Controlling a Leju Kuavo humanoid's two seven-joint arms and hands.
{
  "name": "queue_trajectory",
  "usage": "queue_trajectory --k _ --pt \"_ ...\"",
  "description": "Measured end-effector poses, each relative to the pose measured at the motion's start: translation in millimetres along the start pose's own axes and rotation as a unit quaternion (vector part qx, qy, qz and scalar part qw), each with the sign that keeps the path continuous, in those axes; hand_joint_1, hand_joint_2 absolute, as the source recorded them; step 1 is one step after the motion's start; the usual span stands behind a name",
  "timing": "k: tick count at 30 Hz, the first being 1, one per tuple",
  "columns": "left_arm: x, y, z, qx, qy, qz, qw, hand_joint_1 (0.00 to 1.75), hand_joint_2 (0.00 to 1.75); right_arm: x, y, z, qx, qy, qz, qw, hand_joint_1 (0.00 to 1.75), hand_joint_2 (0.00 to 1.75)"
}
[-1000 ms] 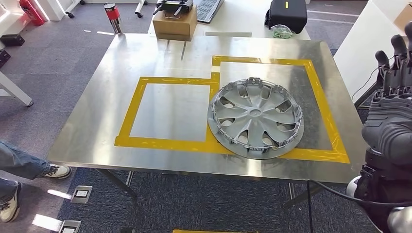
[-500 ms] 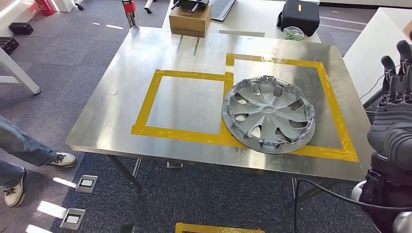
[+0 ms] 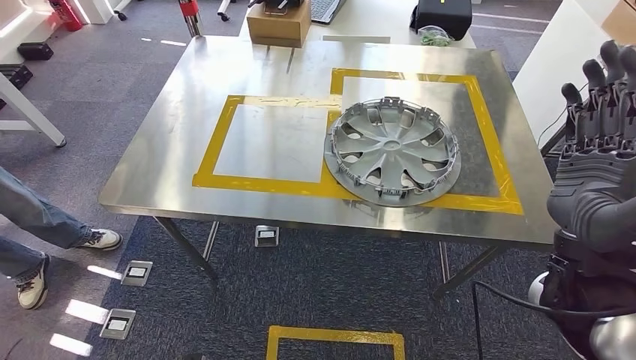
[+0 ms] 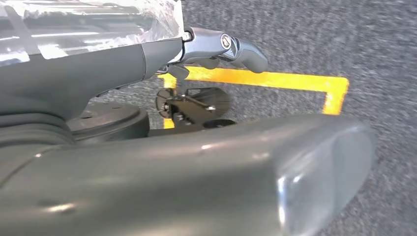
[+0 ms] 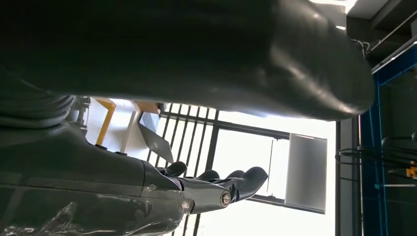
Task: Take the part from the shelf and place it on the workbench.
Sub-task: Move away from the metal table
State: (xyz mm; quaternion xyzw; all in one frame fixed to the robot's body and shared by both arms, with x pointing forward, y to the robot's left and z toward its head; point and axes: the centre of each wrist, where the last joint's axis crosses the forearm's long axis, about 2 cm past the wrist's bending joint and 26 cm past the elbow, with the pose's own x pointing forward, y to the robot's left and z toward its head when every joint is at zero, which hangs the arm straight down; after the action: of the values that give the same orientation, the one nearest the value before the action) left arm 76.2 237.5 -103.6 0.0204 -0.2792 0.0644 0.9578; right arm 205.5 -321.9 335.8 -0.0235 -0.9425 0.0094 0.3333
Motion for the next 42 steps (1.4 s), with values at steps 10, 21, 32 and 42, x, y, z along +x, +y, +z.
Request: queue_trajectory --k 10,21,32,42 --pt "1.6 0.0 -0.7 0.001 -0.002 0.000 1.000 0.00 0.00 -1.1 1.2 1.2 0.003 0.004 -0.001 1.000 0.00 0.00" --pt "0.1 -0.6 0.0 0.000 -0.001 0.001 1.000 0.00 0.00 -3.9 2.5 4.8 0.006 0.010 -0.001 1.000 0.00 0.00" --pt "-0.1 0.8 -0.1 0.001 -0.001 0.001 1.000 0.00 0.00 -6.2 4.6 6.5 0.007 0.016 -0.003 1.000 0.00 0.00" --pt "-0.1 -0.1 0.1 0.001 -0.002 0.001 1.000 0.00 0.00 -7.3 4.6 8.6 0.006 0.020 -0.001 1.000 0.00 0.00"
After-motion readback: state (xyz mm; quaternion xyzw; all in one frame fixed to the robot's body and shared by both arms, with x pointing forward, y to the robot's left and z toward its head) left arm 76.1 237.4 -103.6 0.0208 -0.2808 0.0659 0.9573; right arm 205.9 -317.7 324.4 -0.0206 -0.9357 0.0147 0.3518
